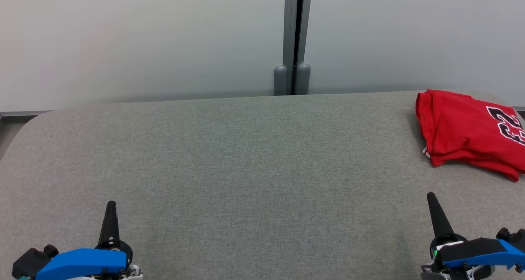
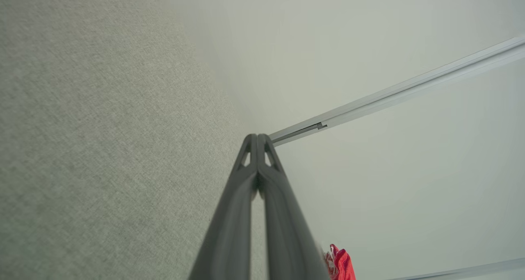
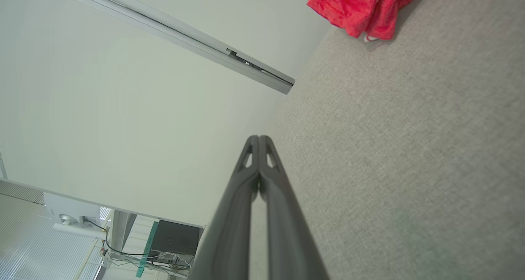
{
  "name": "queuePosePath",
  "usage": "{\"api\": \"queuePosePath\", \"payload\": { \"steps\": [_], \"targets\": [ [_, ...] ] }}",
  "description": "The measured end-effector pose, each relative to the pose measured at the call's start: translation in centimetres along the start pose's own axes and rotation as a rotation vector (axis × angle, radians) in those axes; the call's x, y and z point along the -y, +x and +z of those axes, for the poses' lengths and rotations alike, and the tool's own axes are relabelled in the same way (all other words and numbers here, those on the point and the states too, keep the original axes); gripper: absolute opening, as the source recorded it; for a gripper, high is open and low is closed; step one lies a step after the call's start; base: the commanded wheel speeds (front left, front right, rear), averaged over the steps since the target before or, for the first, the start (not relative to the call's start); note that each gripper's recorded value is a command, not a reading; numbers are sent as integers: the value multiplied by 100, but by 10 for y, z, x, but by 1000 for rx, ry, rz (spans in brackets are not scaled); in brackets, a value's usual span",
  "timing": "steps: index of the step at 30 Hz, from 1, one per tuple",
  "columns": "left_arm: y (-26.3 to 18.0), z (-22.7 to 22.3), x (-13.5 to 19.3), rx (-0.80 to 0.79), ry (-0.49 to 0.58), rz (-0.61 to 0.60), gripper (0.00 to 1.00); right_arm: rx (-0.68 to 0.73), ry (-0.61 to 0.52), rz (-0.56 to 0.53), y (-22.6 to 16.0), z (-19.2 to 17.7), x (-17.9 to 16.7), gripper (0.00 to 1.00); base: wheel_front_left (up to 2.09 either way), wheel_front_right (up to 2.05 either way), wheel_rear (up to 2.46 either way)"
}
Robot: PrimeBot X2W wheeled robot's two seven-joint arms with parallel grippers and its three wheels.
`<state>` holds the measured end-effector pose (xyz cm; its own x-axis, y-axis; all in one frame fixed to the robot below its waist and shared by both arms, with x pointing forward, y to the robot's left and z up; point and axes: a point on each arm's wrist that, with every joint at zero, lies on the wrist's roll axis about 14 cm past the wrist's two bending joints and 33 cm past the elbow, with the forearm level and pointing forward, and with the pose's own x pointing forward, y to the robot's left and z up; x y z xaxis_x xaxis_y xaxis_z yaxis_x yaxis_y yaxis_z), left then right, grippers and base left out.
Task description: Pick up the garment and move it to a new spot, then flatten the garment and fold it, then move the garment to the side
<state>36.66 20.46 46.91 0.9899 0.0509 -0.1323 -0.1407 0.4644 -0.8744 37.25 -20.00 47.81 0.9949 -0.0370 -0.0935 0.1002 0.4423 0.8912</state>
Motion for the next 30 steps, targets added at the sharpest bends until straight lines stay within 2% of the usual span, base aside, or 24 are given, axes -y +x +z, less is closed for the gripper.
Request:
{"api": "queuePosePath", "payload": {
  "steps": [30],
  "targets": [
    [10, 7, 18, -9, -284, -63, 0, -8, 269, 40, 7, 5, -12, 0, 0, 0, 0]
  ]
}}
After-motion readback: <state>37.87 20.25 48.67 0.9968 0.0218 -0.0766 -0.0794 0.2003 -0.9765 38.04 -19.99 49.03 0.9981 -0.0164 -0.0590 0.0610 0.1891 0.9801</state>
